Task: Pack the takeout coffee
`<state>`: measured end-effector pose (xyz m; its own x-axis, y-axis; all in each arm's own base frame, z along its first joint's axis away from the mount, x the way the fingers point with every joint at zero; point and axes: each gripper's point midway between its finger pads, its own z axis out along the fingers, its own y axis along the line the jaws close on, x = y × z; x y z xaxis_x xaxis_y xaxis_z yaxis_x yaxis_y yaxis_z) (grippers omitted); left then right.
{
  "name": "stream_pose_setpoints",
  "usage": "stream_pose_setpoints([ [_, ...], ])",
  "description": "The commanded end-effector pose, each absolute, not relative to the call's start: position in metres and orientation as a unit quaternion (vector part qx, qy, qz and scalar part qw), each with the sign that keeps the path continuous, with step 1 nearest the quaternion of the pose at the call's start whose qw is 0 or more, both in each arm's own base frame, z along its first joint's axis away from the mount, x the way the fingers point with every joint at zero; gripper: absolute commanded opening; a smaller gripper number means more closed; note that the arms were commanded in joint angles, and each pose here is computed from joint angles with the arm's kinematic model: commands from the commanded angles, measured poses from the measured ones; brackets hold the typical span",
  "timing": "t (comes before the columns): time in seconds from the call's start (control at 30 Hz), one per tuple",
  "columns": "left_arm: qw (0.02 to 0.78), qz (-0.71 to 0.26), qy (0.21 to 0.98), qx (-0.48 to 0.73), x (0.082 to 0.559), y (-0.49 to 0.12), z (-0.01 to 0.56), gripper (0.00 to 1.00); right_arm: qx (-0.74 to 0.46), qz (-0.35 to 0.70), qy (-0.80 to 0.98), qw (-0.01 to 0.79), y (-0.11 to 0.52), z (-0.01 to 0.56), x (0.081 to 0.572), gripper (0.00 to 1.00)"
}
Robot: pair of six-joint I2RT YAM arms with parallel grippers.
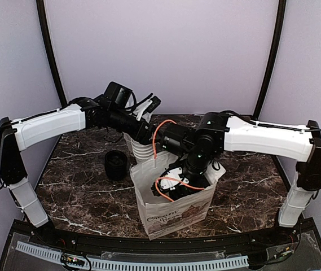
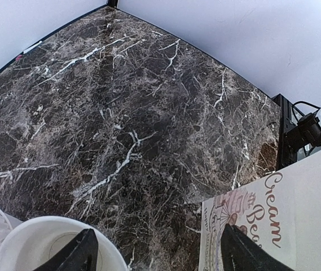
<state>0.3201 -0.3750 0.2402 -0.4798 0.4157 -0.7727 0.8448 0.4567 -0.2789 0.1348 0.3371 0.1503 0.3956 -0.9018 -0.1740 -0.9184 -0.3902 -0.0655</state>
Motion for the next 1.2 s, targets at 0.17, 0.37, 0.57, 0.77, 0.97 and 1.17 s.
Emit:
stream_pose_setpoints([
  [0.17,0.337,-0.334,0.785,0.398,0.314,-0.364,0.258,0.78,-0.834,0.081,0.535,0.106,0.35,0.202,0.128,0.99],
  [0.37,0.343,-0.321,0.787,0.401,0.315,-0.361,0.263,0.79,-0.832,0.083,0.532,0.131,0.35,0.22,0.128,0.99],
  [0.57,0.361,-0.297,0.787,0.404,0.312,-0.347,0.291,0.79,-0.827,0.087,0.53,0.169,0.351,0.248,0.13,0.99],
  [0.77,0.348,-0.297,0.789,0.41,0.29,-0.332,0.319,0.78,-0.819,0.076,0.526,0.215,0.347,0.275,0.135,0.99],
  [0.97,0.308,-0.365,0.759,0.444,0.233,-0.337,0.341,0.78,-0.809,0.057,0.52,0.268,0.341,0.303,0.144,0.99],
  [1.17,0.237,-0.352,0.768,0.48,0.186,-0.355,0.325,0.76,-0.771,0.008,0.521,0.366,0.332,0.356,0.17,0.99],
])
